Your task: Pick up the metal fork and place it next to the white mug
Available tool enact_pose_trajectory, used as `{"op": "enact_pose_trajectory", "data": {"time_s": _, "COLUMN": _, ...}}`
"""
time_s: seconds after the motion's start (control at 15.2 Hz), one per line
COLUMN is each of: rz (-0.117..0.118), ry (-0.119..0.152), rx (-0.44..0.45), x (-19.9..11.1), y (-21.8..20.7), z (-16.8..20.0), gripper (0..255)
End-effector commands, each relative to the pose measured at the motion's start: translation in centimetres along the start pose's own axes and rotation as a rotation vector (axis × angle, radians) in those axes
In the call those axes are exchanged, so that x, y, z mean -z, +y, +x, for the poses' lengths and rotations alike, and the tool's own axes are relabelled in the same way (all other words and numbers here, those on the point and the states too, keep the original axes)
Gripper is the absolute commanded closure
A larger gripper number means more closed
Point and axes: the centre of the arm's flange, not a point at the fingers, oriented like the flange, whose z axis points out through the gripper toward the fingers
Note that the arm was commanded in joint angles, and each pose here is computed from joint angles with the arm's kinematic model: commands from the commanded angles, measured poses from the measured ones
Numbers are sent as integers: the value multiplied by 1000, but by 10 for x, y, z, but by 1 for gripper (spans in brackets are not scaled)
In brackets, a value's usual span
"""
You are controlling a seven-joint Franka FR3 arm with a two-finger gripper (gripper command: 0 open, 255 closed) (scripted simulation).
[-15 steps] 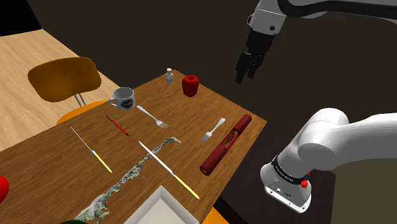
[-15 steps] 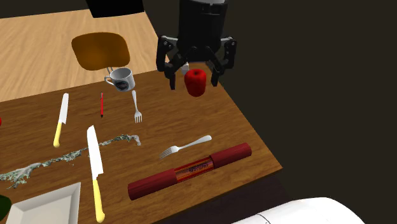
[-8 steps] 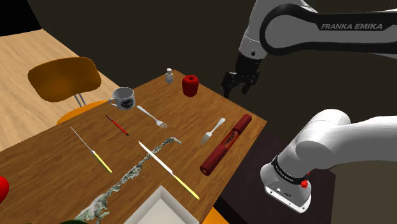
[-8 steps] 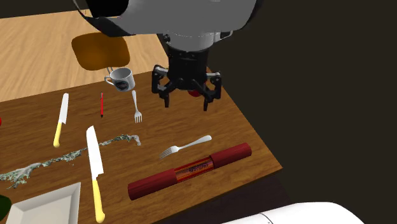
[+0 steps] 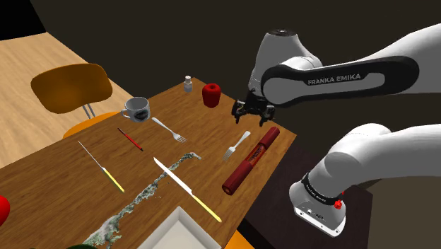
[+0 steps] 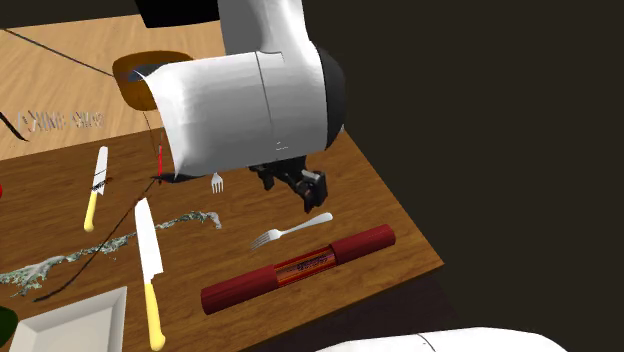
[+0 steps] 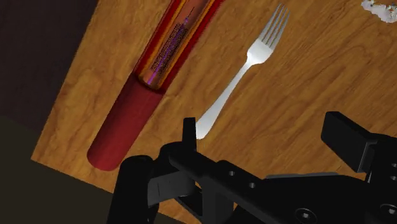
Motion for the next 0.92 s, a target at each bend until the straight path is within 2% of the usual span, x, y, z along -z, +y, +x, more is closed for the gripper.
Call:
{"op": "enact_pose_trajectory", "data": {"time_s": 0.0, "rz": -15, "ry": 26, "rx": -146, "x": -27, "y": -6, "z": -2, "gripper": 0}}
{"op": "enact_pose_trajectory", "data": {"time_s": 0.4, "rz": -70, "ry": 94, "rx": -550, "x": -106, "y": -24, "z": 5, "gripper": 0}}
{"op": "enact_pose_trajectory", "data": {"time_s": 0.86, "rz": -72, "ry": 97, "rx": -566, "x": -140, "y": -21, "z": 7, "gripper": 0}}
